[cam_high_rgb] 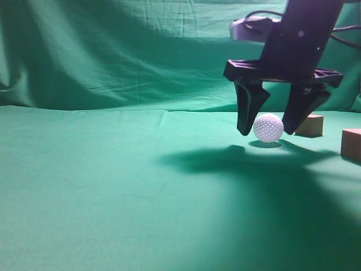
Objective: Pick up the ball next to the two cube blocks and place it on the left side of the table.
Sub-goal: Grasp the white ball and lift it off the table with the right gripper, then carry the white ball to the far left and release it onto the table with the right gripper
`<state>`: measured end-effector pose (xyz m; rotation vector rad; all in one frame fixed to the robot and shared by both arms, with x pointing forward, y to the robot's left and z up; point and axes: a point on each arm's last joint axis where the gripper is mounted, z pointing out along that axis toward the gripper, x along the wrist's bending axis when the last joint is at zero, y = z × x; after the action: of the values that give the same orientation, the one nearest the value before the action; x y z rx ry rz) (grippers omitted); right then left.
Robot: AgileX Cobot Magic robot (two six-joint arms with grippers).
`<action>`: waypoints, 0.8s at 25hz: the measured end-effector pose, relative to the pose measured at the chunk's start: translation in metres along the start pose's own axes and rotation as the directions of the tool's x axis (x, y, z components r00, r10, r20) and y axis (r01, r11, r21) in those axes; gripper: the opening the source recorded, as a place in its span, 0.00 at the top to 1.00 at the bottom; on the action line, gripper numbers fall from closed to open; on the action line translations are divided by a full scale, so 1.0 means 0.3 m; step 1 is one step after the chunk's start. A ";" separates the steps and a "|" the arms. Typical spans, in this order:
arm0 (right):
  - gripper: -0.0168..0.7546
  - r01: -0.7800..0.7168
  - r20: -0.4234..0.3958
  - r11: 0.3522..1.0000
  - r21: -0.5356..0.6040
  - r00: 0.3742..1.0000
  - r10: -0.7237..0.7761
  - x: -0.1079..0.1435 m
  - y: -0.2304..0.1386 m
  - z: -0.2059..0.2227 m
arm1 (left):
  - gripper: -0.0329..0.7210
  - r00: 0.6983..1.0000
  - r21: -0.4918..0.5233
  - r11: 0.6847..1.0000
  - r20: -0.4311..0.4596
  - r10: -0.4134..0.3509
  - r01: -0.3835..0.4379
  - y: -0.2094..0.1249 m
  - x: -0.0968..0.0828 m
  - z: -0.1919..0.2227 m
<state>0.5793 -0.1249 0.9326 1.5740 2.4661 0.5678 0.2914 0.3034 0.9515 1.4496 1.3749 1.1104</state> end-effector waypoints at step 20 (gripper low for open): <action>0.57 0.101 -0.366 0.895 -0.435 0.888 -0.278 0.592 0.425 -0.132 | 0.96 1.000 0.000 1.000 0.000 0.000 0.000 0.000 0.000 0.000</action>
<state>0.5960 0.0732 1.0315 1.1126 2.5128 1.4061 0.2914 0.3034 0.9515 1.4496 1.3749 1.1104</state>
